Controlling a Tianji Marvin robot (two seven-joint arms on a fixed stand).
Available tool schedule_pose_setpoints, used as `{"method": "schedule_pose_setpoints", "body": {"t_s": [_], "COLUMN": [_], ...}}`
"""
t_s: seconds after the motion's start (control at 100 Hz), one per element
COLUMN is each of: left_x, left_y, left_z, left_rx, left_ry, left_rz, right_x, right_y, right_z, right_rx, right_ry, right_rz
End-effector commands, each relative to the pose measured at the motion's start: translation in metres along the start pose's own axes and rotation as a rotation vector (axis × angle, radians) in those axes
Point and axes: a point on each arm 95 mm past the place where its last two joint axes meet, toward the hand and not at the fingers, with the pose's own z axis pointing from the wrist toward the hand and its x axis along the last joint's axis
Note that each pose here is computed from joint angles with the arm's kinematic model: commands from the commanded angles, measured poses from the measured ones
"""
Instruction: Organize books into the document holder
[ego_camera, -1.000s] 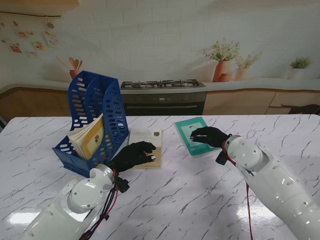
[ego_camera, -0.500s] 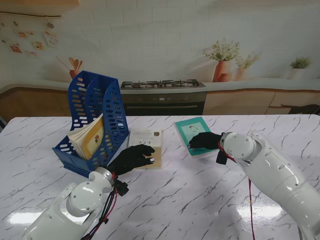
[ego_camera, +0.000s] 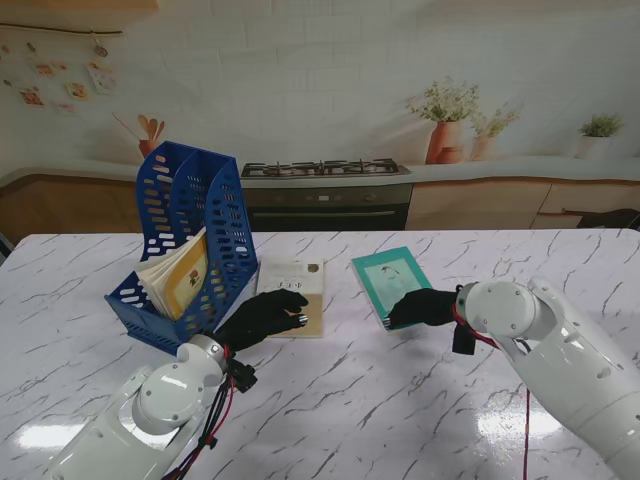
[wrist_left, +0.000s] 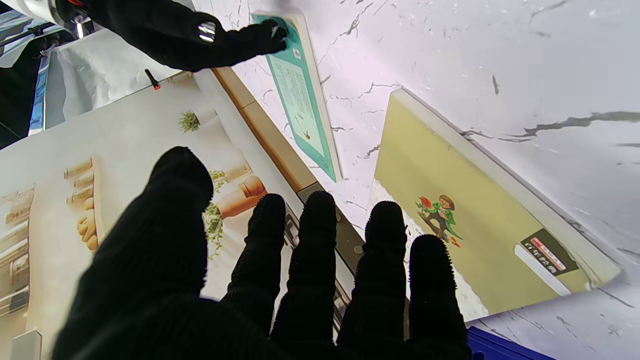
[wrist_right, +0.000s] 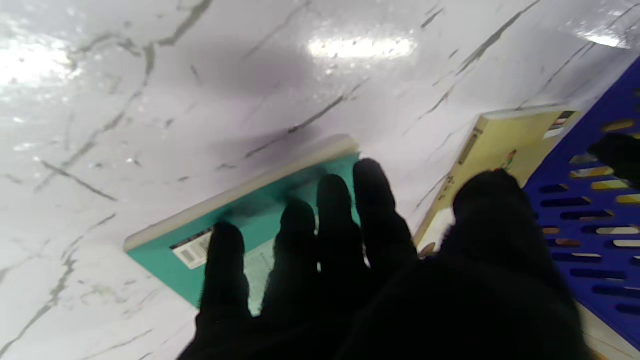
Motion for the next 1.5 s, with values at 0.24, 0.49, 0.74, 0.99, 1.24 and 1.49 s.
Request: {"method": "schedule_pose_setpoints", "body": {"t_s": [0.24, 0.49, 0.74, 0.99, 1.24, 1.49], "left_x": [0.001, 0.001, 0.001, 0.0, 0.0, -0.002], "left_y": [0.002, 0.003, 0.002, 0.001, 0.001, 0.0], "left_z": [-0.002, -0.002, -0.001, -0.002, -0.004, -0.005], "left_rx": [0.0, -0.008, -0.005, 0.0, -0.011, -0.013], "left_ry": [0.011, 0.007, -0.006, -0.012, -0.01, -0.022], "left_rz": [-0.007, 0.005, 0.032, 0.025, 0.019, 0.02], "right_x": [0.002, -0.007, -0.013, -0.012, -0.004, 0.006], "right_y": [-0.009, 0.022, 0.014, -0.021, -0.064, -0.09], "right_z": [-0.005, 0.021, 0.035, 0.013, -0.01, -0.036], "right_rx": [-0.2, -0.26, -0.172, -0.023, 0.073, 0.2], "right_ry": [0.03, 0.027, 0.014, 0.033, 0.077, 0.131], "right_rz": [0.015, -0.029, -0.053, -0.033, 0.005, 0.006]}}
